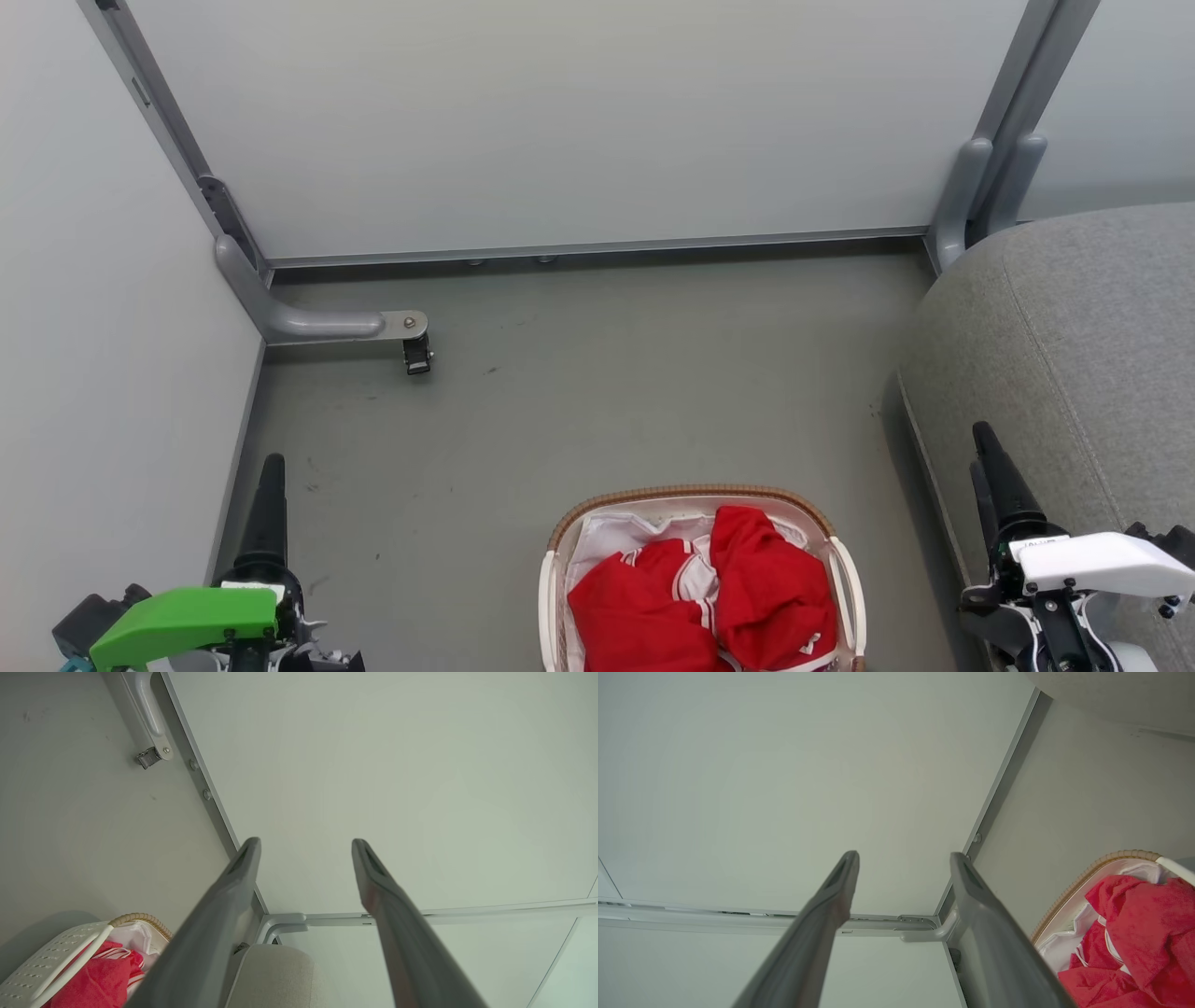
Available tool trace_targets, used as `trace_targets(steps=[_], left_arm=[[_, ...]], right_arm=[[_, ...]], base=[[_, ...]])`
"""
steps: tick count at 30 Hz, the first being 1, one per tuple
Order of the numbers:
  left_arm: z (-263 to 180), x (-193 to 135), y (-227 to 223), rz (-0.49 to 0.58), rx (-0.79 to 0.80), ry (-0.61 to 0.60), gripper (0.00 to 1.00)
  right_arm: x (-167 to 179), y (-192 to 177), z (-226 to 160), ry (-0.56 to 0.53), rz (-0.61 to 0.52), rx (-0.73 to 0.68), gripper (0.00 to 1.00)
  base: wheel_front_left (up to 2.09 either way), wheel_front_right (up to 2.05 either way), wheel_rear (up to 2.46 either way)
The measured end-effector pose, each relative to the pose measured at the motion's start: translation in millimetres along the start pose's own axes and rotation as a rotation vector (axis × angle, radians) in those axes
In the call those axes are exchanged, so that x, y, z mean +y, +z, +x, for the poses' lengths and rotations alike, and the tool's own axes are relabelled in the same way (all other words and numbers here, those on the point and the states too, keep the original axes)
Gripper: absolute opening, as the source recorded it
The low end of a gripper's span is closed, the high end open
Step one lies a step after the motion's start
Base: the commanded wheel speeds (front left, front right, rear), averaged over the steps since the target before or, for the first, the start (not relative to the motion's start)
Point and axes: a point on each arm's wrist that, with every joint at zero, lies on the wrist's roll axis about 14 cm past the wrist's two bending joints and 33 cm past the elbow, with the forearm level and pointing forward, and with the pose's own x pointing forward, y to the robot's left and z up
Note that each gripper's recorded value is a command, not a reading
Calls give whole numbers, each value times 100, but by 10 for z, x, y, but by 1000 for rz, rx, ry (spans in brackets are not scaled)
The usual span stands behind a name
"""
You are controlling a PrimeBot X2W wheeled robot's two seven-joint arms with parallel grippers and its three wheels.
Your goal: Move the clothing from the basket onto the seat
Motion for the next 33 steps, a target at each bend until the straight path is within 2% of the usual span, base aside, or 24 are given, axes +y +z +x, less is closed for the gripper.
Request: trace_targets(steps=[13,24,33], left_arm=[[-17,-120,4,227,-18,-40,100],[-38,-174,-3,430,-29,-61,100],[-80,-172,-50,595,-26,-68,100]], right_arm=[[227,36,26,71,-263,-29,100],[436,-138,16,154,-537,-4,100],[444,-180,-10,170,-654,-6,100]], base=[[0,0,0],[0,0,0],[0,0,0]])
